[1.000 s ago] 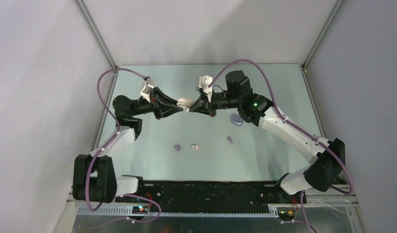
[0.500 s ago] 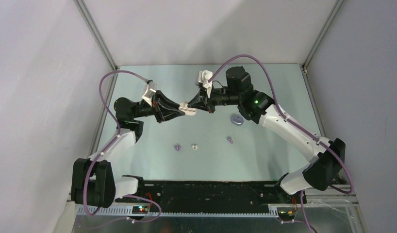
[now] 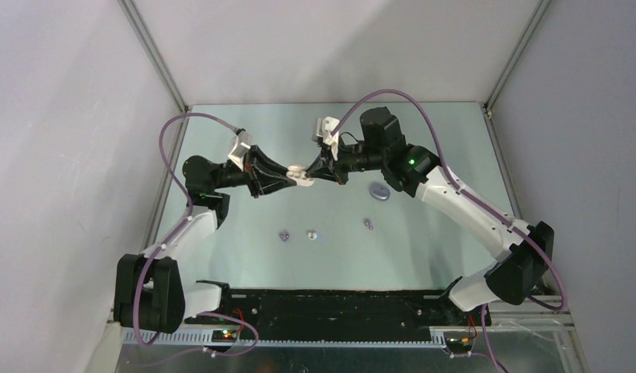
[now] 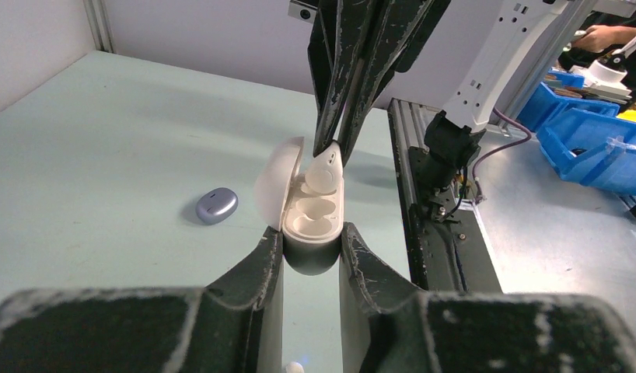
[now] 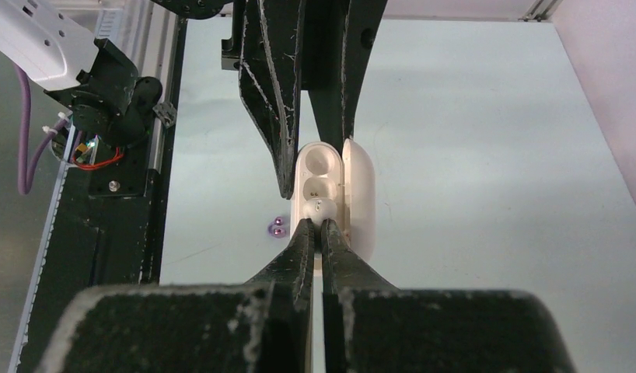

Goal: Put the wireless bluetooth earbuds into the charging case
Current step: Place the right earbud in the right side groove of the charging case.

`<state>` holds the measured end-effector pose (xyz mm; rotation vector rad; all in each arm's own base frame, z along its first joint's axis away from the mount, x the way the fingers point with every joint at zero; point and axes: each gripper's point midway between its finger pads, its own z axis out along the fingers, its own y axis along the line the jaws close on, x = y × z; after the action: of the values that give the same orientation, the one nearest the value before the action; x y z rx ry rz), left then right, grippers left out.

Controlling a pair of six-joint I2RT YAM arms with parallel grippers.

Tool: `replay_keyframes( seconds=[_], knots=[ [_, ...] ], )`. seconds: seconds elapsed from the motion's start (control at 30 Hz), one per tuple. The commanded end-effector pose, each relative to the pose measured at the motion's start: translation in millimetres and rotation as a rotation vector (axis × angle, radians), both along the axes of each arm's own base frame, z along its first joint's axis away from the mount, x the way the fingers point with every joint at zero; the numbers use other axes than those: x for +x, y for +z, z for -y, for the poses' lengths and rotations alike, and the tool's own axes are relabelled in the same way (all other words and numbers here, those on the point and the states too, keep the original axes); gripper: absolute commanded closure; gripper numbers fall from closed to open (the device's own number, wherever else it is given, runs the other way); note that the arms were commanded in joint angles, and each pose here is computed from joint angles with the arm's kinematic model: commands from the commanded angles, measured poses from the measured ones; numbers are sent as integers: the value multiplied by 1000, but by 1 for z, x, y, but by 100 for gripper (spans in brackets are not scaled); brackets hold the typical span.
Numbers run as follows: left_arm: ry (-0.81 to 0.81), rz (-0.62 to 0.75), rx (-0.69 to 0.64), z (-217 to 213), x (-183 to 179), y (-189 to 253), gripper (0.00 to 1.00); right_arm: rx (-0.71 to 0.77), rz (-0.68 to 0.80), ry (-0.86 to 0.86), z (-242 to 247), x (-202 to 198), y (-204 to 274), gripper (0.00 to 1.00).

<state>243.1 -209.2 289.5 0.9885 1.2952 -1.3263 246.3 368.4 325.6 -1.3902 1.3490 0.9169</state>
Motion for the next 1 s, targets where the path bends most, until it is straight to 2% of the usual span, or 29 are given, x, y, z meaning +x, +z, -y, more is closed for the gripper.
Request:
replay_keyframes(
  seconds=[0.0,0.97],
  knots=[
    [-9,76,-2,1,-6,10,100,16,41,-6,2,5,16,100],
    [10,52,-9,0,0,10,100,-10,25,50,-2,-5,3,100]
  ],
)
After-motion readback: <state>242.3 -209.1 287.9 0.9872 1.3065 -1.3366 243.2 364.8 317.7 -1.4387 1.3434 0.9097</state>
